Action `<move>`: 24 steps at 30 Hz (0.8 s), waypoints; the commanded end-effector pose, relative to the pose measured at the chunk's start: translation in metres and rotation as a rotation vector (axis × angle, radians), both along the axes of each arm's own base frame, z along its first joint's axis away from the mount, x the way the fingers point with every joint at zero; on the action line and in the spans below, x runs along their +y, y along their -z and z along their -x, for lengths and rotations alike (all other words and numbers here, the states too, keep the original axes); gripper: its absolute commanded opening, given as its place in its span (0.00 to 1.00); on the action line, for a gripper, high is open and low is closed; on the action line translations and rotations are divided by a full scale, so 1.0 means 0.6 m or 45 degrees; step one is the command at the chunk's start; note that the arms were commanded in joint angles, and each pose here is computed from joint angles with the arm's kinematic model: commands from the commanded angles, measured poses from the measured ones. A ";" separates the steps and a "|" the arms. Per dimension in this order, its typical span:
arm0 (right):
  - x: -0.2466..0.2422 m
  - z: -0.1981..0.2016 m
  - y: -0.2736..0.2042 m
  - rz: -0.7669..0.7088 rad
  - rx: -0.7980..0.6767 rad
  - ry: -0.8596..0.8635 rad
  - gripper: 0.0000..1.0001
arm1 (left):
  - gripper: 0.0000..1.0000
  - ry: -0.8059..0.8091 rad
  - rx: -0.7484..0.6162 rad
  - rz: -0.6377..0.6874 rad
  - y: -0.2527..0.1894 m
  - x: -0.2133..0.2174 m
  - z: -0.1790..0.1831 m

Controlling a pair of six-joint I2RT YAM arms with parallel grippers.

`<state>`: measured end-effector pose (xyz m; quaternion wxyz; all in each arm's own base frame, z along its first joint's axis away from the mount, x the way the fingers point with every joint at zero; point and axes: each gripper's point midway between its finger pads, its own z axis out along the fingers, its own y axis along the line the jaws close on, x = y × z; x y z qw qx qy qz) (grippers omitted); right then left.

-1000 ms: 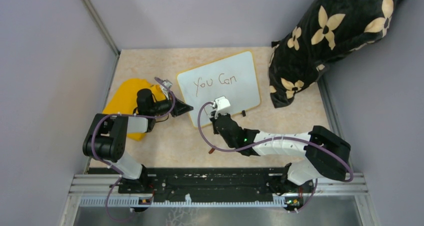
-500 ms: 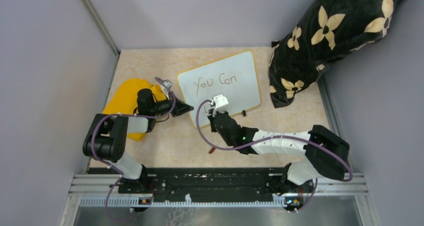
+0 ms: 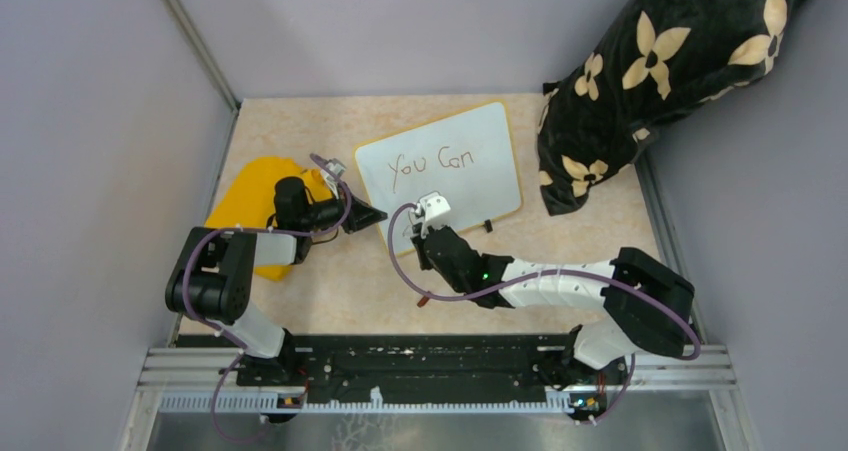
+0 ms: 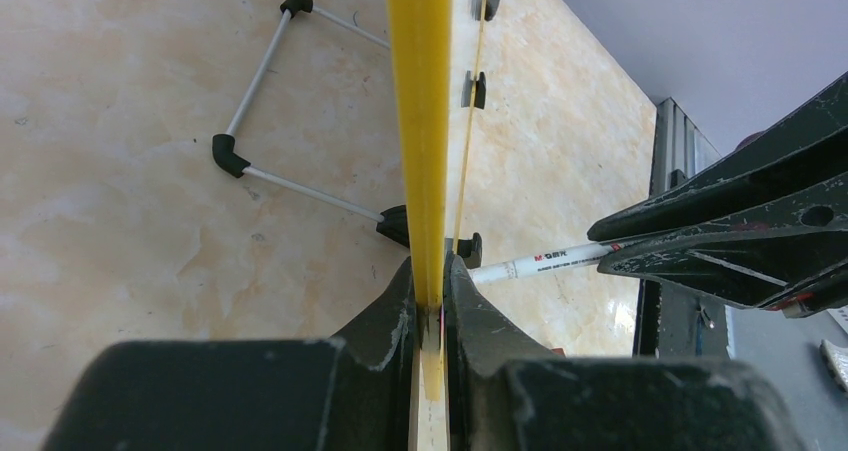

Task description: Write a sentence on the whiteboard

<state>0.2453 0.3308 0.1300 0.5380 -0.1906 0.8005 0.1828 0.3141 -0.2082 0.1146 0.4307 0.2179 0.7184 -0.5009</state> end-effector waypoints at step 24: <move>-0.048 -0.051 -0.051 0.004 -0.079 0.169 0.00 | 0.00 -0.024 0.003 -0.081 0.028 -0.002 -0.003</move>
